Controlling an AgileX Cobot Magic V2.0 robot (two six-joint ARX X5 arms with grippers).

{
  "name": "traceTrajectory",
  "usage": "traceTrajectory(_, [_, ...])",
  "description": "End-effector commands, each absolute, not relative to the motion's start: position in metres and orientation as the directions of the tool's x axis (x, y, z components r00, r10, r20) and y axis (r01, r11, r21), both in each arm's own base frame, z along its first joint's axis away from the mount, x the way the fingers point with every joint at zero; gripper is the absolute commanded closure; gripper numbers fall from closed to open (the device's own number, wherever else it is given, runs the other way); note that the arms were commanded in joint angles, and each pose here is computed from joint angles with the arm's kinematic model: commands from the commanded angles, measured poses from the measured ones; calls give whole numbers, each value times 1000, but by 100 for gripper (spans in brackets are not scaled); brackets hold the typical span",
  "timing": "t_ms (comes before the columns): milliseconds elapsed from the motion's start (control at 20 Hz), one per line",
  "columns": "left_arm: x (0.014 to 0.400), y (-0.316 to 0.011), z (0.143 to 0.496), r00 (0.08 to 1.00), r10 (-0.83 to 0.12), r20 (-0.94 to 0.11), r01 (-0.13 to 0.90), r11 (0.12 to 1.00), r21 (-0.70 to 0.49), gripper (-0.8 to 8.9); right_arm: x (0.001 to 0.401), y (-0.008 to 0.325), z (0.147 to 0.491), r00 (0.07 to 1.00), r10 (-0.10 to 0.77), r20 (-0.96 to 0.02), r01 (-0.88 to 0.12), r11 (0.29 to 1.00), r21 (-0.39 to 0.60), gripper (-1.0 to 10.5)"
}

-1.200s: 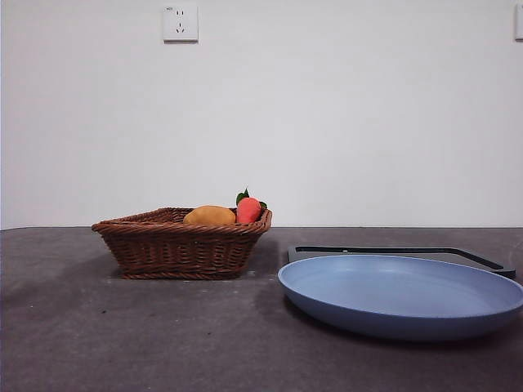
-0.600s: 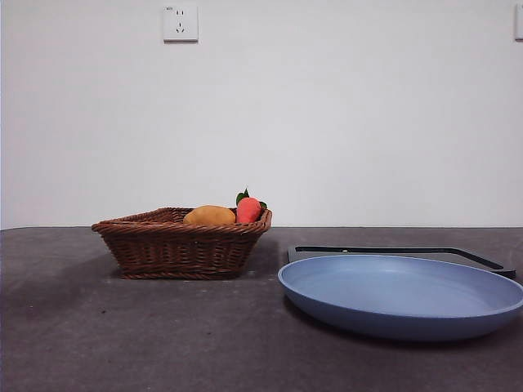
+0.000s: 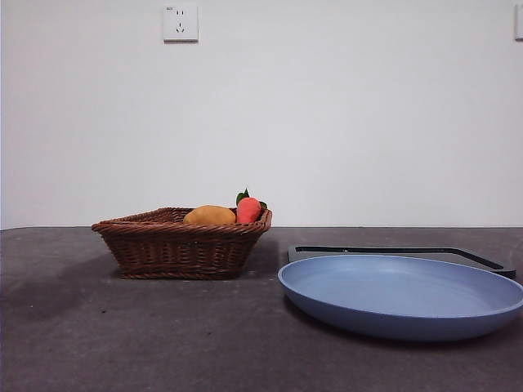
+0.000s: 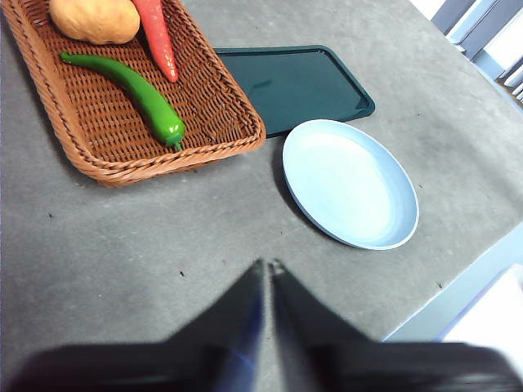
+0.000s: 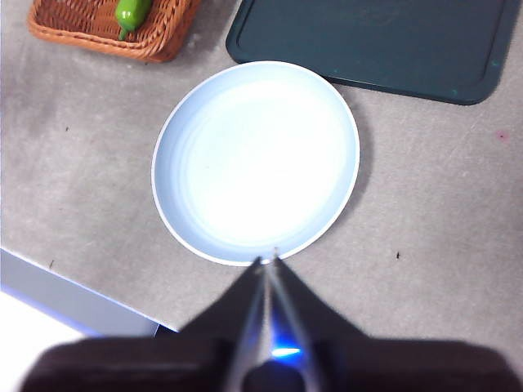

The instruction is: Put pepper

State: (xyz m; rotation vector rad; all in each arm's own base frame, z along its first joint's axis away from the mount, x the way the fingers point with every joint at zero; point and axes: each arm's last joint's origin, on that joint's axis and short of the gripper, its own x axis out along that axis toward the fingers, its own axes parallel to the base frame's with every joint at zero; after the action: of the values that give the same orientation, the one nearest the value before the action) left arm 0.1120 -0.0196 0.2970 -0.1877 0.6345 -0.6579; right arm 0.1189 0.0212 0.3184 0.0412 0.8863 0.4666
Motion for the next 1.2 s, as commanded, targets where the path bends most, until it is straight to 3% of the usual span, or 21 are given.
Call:
traceTrajectory(50, [113, -20, 302, 624, -622, -473, 533, 781, -325, 497, 121, 22, 322, 550, 410, -728, -388, 897, 212, 724])
traceTrajectory(100, [113, -20, 302, 624, -623, -472, 532, 781, -327, 430, 121, 22, 322, 550, 410, -728, -386, 897, 214, 646])
traceTrajectory(150, [113, -20, 302, 624, -623, -472, 532, 781, -327, 424, 121, 22, 322, 549, 411, -728, -382, 898, 218, 617])
traceTrajectory(500, [113, -20, 303, 626, -625, -466, 525, 780, -340, 424, 149, 24, 309, 472, 402, -785, -347, 903, 254, 622])
traceTrajectory(950, [113, -20, 303, 624, -628, -465, 528, 777, -342, 424, 238, 32, 246, 311, 383, -870, -285, 911, 299, 623])
traceTrajectory(1200, [113, -20, 303, 625, -627, -465, 527, 778, -341, 424, 269, 35, 206, 231, 374, -898, -260, 913, 313, 623])
